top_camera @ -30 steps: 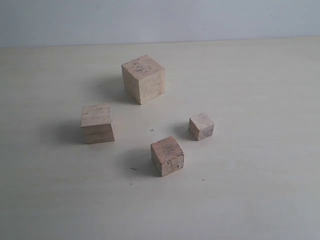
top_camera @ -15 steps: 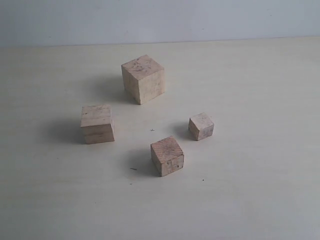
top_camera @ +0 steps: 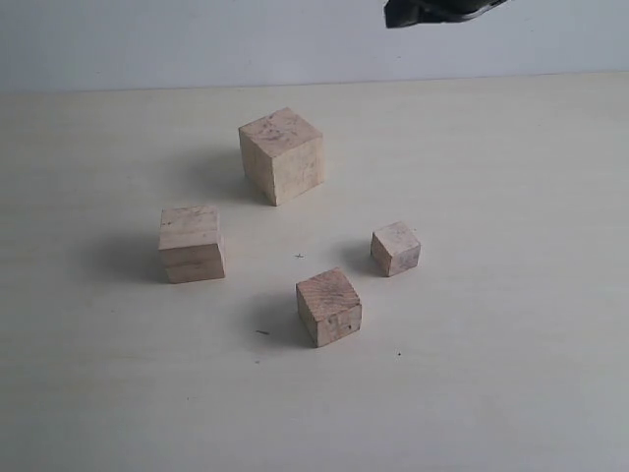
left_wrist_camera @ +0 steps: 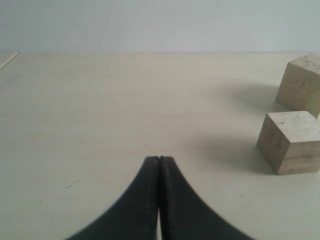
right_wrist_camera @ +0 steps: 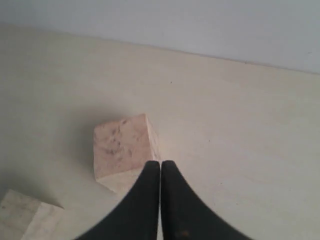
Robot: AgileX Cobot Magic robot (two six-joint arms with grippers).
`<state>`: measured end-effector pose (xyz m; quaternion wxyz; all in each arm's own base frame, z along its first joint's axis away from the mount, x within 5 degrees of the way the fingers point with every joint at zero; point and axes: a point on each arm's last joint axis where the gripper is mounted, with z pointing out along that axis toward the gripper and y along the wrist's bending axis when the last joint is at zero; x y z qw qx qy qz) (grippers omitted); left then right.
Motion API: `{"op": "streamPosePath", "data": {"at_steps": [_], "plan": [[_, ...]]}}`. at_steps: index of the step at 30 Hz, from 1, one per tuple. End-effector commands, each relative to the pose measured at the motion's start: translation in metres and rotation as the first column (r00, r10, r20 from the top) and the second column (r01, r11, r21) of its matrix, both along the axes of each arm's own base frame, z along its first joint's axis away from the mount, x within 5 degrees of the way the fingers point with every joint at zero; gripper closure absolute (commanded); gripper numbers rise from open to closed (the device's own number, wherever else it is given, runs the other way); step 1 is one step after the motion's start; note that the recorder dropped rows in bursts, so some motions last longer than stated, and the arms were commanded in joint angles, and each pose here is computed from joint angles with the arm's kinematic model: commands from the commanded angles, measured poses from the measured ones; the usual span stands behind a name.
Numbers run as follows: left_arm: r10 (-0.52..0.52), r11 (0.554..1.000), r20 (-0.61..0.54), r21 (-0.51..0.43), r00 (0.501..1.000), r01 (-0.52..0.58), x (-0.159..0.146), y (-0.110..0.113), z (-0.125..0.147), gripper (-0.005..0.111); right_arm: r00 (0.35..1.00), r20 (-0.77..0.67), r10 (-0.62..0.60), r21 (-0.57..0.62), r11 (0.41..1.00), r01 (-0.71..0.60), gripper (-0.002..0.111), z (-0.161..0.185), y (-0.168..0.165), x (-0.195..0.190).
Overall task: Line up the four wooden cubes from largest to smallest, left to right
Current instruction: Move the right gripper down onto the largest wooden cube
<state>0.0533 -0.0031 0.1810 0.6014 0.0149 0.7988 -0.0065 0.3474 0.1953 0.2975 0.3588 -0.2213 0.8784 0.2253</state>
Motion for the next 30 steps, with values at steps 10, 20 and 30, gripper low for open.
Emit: {"op": "streamPosePath", "data": {"at_steps": [10, 20, 30], "plan": [[-0.002, 1.000, 0.014, -0.005, 1.000, 0.002, 0.000, 0.000, 0.000, 0.107, 0.956, 0.052, 0.289, -0.259, 0.928, -0.267, 0.043, -0.010, 0.075, 0.023], [-0.002, 1.000, 0.014, -0.005, 1.000, 0.002, 0.000, 0.000, 0.000, 0.107, 0.958, -0.084, 0.273, -0.202, 0.937, -0.285, 0.003, -0.076, 0.099, 0.048], [-0.002, 1.000, 0.014, -0.005, 1.000, 0.002, 0.000, 0.000, 0.000, 0.107, 0.926, -0.047, 0.375, -0.283, 0.884, -0.373, 0.003, -0.119, 0.126, 0.043]]}}
